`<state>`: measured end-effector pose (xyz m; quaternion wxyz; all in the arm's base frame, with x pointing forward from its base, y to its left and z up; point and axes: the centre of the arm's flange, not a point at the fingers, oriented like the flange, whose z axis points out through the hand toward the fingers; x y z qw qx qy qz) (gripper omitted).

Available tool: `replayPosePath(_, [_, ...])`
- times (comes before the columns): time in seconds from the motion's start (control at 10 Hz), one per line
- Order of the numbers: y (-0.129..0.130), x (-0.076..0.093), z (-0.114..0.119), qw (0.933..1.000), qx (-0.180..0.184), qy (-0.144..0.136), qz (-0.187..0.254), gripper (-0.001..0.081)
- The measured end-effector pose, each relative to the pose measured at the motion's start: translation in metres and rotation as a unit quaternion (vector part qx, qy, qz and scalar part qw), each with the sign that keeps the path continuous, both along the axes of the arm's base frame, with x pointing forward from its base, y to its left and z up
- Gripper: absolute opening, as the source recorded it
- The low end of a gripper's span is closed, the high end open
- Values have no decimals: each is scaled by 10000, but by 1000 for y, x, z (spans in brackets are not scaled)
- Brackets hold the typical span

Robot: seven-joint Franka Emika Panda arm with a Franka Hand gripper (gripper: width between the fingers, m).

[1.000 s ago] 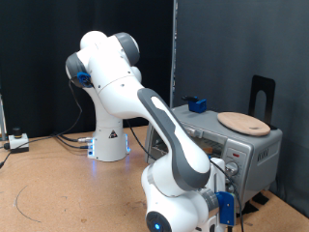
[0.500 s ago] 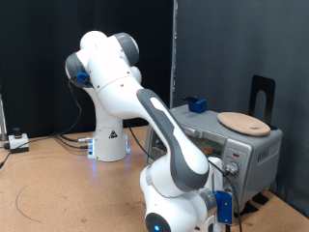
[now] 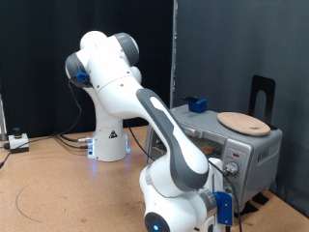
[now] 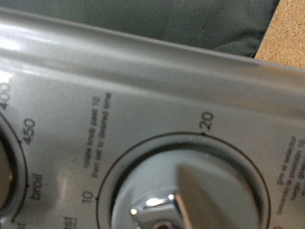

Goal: Make a piece of toast with the oven

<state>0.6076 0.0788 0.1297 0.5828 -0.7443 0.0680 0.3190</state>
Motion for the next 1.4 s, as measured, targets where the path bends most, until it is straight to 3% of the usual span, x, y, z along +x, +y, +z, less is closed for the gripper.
replayPosePath(0.3, [-1,0,-1,10000,-8,5,-6,807])
replayPosePath(0.4, [-1,0,-1,10000,-9,6,-7,700])
replayPosePath(0.5, [-1,0,-1,10000,-10,8,-8,700])
replayPosePath(0.7, [-1,0,-1,10000,-10,10,-9,380])
replayPosePath(0.8, [-1,0,-1,10000,-9,10,-10,380])
replayPosePath(0.9, [-1,0,-1,10000,-8,10,-11,245])
replayPosePath(1.0, [-2,0,-1,10000,-3,13,-13,245])
replayPosePath(1.1, [-2,0,-1,10000,-3,14,-13,94])
replayPosePath(1.4, [-2,0,-1,9999,-41,131,-31,94])
